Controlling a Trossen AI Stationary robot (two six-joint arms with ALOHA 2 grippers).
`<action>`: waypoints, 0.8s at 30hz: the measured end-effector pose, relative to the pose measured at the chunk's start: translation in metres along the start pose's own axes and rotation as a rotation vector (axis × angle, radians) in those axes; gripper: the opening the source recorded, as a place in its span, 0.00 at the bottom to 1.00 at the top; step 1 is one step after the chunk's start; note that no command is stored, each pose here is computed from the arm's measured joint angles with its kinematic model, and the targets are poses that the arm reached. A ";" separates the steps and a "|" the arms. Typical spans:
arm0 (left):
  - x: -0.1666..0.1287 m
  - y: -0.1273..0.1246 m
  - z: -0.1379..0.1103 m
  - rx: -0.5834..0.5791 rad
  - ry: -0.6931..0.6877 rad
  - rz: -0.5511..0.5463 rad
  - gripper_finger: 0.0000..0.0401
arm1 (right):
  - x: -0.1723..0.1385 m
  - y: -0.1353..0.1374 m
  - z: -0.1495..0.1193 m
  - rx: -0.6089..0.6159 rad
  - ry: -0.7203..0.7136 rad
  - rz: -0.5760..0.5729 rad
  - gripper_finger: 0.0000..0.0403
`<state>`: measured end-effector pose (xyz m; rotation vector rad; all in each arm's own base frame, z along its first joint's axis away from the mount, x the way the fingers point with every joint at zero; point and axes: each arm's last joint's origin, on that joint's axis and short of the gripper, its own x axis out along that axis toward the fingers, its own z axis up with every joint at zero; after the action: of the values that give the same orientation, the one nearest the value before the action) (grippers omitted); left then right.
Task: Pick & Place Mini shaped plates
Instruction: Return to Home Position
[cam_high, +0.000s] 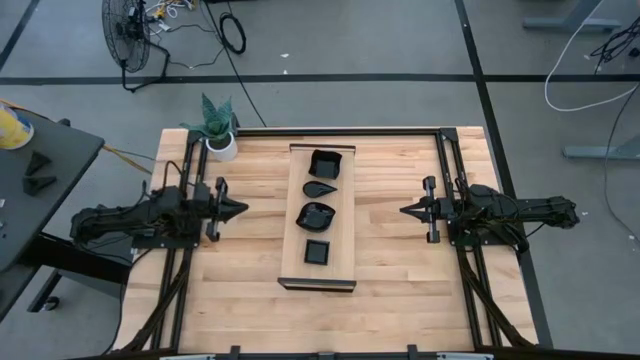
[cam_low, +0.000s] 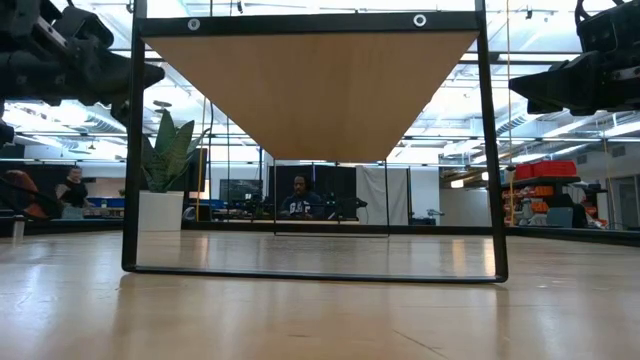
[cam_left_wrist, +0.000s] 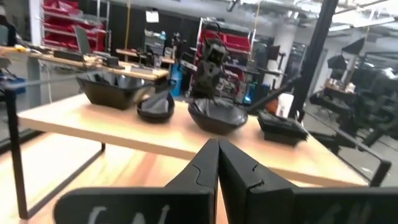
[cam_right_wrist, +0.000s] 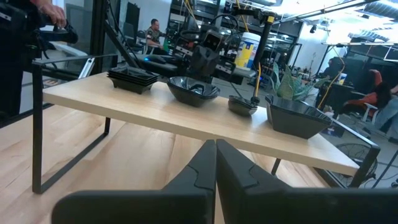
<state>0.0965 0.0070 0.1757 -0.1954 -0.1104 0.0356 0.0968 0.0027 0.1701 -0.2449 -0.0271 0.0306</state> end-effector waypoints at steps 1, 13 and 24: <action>0.000 0.000 -0.001 0.000 0.010 -0.006 0.04 | 0.000 0.000 0.000 0.000 -0.001 0.000 0.03; 0.000 -0.001 -0.006 -0.001 0.070 -0.031 0.04 | 0.000 0.000 0.000 0.000 0.000 0.000 0.03; 0.000 -0.002 -0.006 0.002 0.064 -0.043 0.04 | 0.000 0.000 0.000 0.000 -0.001 0.000 0.03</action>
<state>0.0973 0.0041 0.1705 -0.1921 -0.0509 -0.0133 0.0968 0.0027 0.1701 -0.2448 -0.0277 0.0307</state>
